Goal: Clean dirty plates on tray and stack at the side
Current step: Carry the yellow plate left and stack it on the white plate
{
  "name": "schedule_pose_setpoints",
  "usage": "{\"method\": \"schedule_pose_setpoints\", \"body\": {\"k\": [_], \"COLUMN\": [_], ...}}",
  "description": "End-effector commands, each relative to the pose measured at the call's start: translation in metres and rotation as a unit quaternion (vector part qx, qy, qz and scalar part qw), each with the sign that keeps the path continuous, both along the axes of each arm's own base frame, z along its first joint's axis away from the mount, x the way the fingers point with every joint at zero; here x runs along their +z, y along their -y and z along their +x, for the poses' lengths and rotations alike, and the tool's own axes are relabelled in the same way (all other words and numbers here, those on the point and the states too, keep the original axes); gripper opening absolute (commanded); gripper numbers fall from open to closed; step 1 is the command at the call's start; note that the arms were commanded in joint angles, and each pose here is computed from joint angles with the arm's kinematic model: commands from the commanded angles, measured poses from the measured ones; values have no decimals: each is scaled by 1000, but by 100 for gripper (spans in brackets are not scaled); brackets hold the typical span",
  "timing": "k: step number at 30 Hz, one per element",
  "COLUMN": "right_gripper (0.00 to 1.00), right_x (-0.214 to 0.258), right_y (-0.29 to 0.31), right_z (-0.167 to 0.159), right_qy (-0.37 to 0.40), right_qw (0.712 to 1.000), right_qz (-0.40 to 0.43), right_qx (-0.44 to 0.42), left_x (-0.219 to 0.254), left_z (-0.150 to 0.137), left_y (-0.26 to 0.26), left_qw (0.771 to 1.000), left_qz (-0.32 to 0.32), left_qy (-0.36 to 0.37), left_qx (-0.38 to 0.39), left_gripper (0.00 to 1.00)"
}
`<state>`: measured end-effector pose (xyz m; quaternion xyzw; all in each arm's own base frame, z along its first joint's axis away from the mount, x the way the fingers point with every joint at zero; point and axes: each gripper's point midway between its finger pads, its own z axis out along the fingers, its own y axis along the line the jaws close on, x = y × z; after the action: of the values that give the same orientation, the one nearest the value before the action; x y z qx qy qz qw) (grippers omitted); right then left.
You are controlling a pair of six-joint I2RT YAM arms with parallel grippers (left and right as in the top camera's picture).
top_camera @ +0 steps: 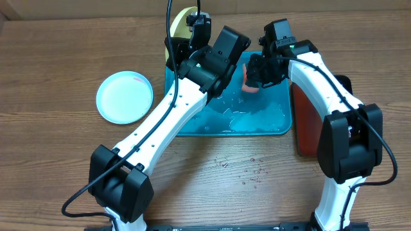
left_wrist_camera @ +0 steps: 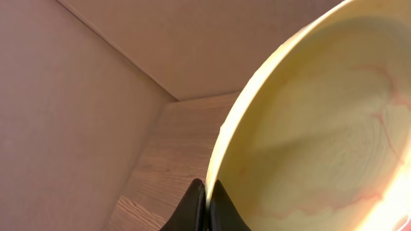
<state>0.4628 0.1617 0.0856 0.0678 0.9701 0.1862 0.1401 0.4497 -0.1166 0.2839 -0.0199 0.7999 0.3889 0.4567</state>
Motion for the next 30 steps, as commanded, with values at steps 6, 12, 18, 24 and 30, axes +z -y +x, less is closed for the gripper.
{"method": "schedule_pose_setpoints", "body": {"k": [6,12,18,24,30], "right_gripper": [4,4,4,4,4], "right_x": [-3,-3,-3,-3,-3], "right_y": [0,0,0,0,0], "right_z": [-3,-3,-3,-3,-3], "right_qy": [-5,-5,-6,-6,-6], "right_qw": [1000,1000,1000,1000,1000], "right_qz": [-3,-3,-3,-3,-3], "right_qx": [-3,-3,-3,-3,-3], "left_x": [8,8,7,2,-2], "left_z": [0,0,0,2,5], "left_y": [-5,-5,-4,0,-1], "left_qw": [999,999,999,999,999], "left_qz": [-14,-16,-20,-33,-44], "left_qy": [33,34,34,25,16], "left_qx": [20,21,19,8,2], "left_gripper": [4,4,4,4,4]}}
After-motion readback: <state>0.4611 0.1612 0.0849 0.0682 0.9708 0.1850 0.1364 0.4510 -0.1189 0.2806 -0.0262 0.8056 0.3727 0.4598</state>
